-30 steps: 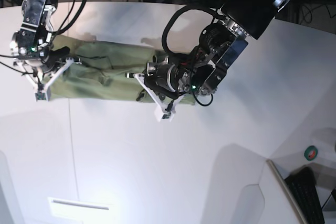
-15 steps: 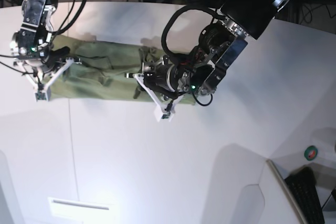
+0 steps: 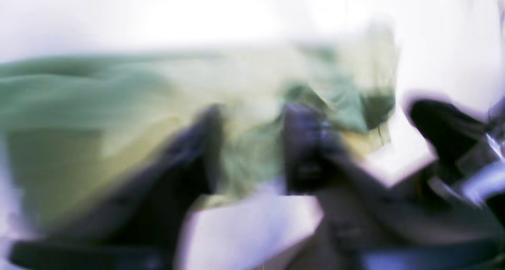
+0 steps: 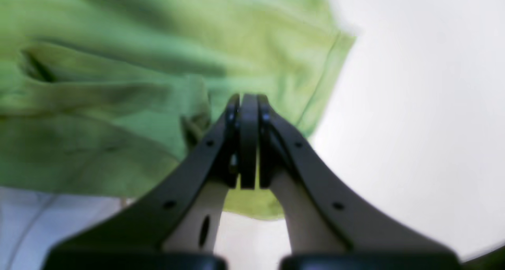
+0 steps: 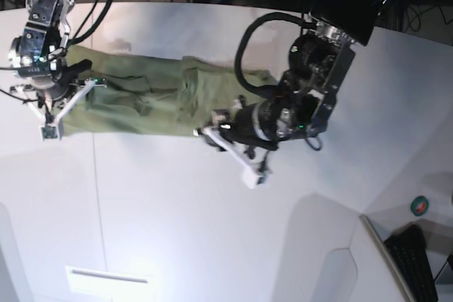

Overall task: Layout the t-shirt on the table in an organized manner, then fold the t-shirt properly
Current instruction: 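Press the folded shirt flat with both grippers and release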

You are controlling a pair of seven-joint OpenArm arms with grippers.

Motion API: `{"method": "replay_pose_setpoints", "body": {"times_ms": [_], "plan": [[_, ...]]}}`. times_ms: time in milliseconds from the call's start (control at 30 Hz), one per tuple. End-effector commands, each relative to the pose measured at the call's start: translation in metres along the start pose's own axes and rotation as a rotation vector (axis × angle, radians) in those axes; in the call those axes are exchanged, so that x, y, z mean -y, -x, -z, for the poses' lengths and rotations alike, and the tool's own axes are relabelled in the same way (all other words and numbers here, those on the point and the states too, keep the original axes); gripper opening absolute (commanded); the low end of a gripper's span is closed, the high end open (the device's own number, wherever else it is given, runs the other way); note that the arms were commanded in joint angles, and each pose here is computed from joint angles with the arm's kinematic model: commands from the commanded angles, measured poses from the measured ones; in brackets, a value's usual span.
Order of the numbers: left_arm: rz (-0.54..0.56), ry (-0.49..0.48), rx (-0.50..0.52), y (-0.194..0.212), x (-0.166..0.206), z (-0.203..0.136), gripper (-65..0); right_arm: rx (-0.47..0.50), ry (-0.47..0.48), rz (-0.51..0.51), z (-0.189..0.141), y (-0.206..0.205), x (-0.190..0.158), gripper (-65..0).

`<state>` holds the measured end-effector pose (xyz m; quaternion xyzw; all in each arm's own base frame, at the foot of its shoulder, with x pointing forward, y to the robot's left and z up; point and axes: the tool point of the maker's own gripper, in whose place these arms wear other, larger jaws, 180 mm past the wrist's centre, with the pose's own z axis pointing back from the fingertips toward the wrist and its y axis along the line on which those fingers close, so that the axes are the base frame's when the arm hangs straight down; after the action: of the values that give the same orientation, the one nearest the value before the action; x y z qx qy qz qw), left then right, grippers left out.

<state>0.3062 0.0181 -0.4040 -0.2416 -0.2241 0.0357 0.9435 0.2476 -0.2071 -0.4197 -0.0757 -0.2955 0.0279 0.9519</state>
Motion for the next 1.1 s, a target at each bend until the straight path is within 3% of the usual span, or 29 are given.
{"method": "replay_pose_setpoints", "body": {"times_ms": [0,67,167,333,467,567,833,933,1067], "plan": [[-0.029,-0.019,0.033,-0.010,-0.014,-0.009,-65.0,0.084,-0.016,-0.023,-0.010,-0.024,-0.007,-65.0],[-0.083,-0.071,0.060,-0.014,-0.045,-0.019,-65.0,0.126,-0.052,-0.076,-0.021,-0.035,-0.026,-65.0],[-0.096,-0.110,0.069,-0.015,-0.064,-0.026,-65.0,0.156,-0.181,-0.183,-0.029,-0.041,-0.084,-65.0],[-0.055,-0.098,0.031,-0.003,-0.054,-0.020,-65.0,0.179,-0.377,-0.320,-0.043,-0.039,-0.171,-65.0],[-0.031,-0.150,-0.025,0.015,-0.067,-0.009,-65.0,0.145,-0.475,-0.405,-0.041,-0.023,-0.214,-65.0],[-0.005,-0.245,-0.049,0.025,-0.091,-0.004,-65.0,0.092,-0.496,-0.432,-0.029,-0.009,-0.225,-65.0],[0.009,-0.348,-0.040,0.034,-0.121,0.008,-65.0,0.007,-0.486,-0.389,0.011,0.020,-0.214,-65.0],[0.003,-0.347,-0.044,0.035,-0.121,0.009,-65.0,0.011,-0.474,-0.378,0.012,0.017,-0.208,-65.0],[0.041,-0.273,0.059,0.005,-0.089,-0.005,-65.0,0.097,-0.460,-0.369,-0.005,-0.007,-0.204,-65.0]]}}
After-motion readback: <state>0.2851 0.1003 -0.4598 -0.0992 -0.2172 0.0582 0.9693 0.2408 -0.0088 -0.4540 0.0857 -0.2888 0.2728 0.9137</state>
